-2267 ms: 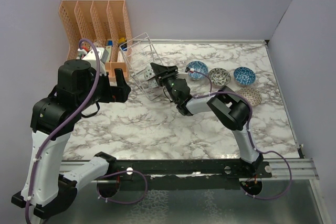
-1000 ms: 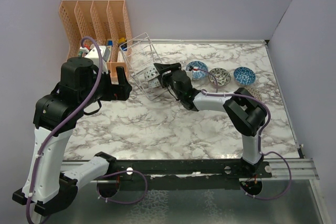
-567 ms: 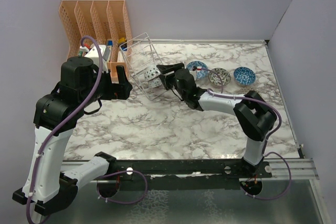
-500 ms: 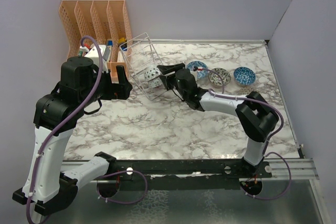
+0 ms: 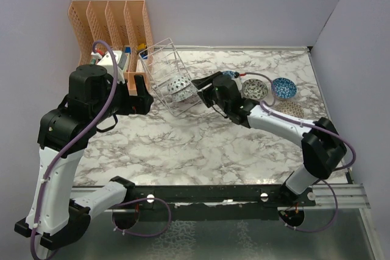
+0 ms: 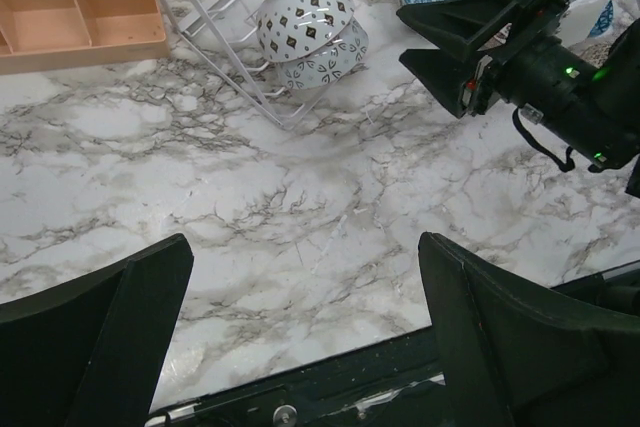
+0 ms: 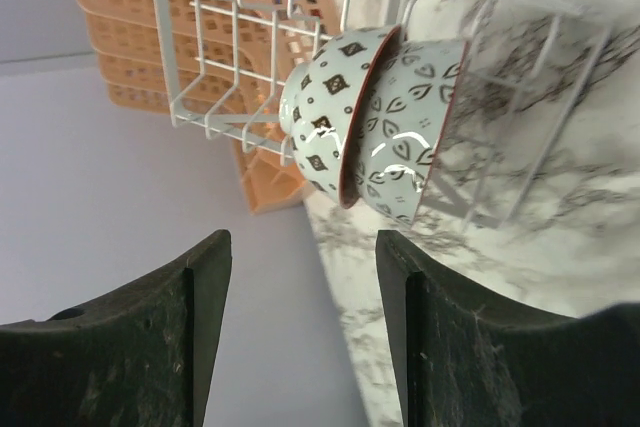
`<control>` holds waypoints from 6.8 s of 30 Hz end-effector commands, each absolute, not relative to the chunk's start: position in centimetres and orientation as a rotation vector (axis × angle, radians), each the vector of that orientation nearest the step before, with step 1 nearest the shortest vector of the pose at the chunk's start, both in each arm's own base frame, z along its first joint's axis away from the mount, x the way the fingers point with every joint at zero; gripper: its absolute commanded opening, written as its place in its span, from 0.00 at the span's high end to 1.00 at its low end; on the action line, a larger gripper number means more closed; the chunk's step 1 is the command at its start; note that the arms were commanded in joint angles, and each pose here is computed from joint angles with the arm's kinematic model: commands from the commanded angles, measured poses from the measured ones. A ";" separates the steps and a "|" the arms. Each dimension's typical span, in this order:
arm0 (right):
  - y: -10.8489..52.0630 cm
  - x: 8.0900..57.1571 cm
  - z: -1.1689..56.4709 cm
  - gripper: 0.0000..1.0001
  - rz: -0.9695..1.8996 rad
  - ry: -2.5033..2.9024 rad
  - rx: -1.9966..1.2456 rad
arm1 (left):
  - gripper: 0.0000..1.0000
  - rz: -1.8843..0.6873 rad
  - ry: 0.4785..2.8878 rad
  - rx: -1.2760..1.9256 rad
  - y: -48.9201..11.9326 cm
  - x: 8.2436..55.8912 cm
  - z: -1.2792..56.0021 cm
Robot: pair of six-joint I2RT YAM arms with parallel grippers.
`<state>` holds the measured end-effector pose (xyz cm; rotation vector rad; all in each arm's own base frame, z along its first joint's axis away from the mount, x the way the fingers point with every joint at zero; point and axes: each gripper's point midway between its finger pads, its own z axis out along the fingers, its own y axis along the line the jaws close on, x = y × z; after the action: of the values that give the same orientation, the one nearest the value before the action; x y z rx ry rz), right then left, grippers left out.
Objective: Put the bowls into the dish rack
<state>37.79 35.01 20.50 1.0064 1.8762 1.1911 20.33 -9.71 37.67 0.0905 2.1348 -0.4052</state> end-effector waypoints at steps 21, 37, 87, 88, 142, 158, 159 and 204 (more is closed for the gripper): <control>2.7 34.3 17.3 0.38 -0.229 2.357 0.498 | 0.01 -0.478 2.052 0.094 -10.6 20.4 39.8; -1.6 37.1 9.7 0.45 -0.529 2.524 0.360 | 0.01 -0.437 2.081 0.051 -10.0 20.7 38.7; 30.3 32.6 40.3 0.99 1.428 1.426 0.199 | 0.01 -0.401 2.029 0.045 -8.9 20.1 42.1; 31.6 32.8 41.2 0.99 1.460 1.371 0.187 | 0.01 -0.399 2.025 0.041 -8.7 19.9 42.2; 43.3 44.3 26.3 0.94 1.727 1.255 0.830 | 0.01 -0.365 2.012 0.066 -7.5 18.1 41.9; 42.2 46.1 24.4 0.82 1.708 1.286 0.833 | 0.01 -0.377 2.013 0.070 -8.0 18.6 41.6; 42.2 46.2 24.1 0.80 1.705 1.293 0.832 | 0.01 -0.379 2.012 0.070 -8.0 18.7 41.6; 38.2 39.2 22.1 0.54 1.527 1.770 0.992 | 0.01 -0.410 1.971 0.031 -8.1 18.8 43.0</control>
<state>41.22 39.52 21.19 1.0103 1.6964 1.5736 19.12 -8.08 41.69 0.0378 2.0101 -0.3853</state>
